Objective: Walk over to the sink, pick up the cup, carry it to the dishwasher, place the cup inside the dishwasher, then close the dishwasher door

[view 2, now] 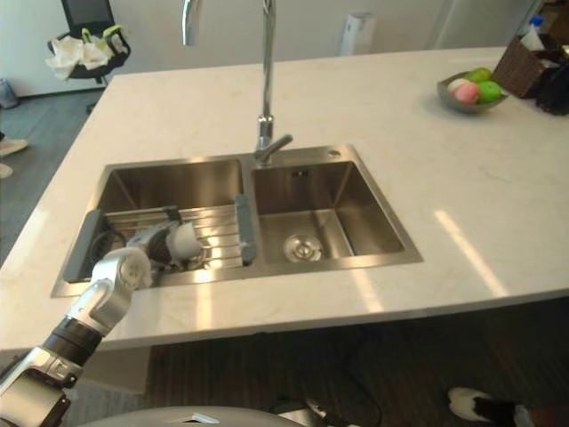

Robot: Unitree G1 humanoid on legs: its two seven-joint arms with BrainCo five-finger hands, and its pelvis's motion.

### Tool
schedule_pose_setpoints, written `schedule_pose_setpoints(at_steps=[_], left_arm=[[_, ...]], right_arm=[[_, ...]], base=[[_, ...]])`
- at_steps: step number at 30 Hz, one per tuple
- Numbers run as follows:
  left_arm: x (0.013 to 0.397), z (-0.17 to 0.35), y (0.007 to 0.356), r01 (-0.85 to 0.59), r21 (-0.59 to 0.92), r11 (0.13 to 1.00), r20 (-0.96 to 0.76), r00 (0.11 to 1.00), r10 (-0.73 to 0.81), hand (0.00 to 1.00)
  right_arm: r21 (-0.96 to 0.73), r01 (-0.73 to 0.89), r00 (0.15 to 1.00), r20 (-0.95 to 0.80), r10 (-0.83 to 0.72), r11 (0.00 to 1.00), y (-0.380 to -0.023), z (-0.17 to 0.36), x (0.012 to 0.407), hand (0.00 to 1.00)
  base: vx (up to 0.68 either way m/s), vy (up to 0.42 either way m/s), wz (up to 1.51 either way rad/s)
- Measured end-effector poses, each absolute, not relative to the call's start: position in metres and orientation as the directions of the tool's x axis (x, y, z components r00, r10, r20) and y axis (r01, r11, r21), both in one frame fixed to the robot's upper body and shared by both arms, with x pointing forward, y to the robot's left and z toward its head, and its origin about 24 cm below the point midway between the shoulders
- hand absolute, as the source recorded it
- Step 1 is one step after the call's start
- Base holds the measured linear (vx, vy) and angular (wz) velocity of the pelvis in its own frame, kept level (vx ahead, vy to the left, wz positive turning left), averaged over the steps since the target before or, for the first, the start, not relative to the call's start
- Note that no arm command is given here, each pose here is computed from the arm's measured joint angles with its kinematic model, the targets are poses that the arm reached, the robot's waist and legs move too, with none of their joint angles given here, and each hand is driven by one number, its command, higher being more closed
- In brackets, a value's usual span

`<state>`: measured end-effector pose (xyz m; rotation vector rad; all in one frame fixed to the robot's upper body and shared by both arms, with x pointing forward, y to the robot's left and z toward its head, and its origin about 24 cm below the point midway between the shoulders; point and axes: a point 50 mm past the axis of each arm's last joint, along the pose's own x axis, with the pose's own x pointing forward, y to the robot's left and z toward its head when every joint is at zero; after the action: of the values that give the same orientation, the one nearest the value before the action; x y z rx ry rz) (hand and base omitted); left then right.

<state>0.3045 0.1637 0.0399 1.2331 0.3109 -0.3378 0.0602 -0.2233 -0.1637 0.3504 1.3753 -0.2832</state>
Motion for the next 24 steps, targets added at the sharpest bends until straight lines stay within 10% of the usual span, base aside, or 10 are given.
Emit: schedule_pose_setpoints(at_steps=[24], left_arm=[[0.306, 0.026, 0.177, 0.347, 0.870, 0.351, -0.362, 0.932, -0.023, 0.00]], right_arm=[[0.092, 0.386, 0.189, -0.982, 0.019, 0.918, -0.223, -0.163, 0.062, 0.00]], base=[[-0.01, -0.005, -0.02]])
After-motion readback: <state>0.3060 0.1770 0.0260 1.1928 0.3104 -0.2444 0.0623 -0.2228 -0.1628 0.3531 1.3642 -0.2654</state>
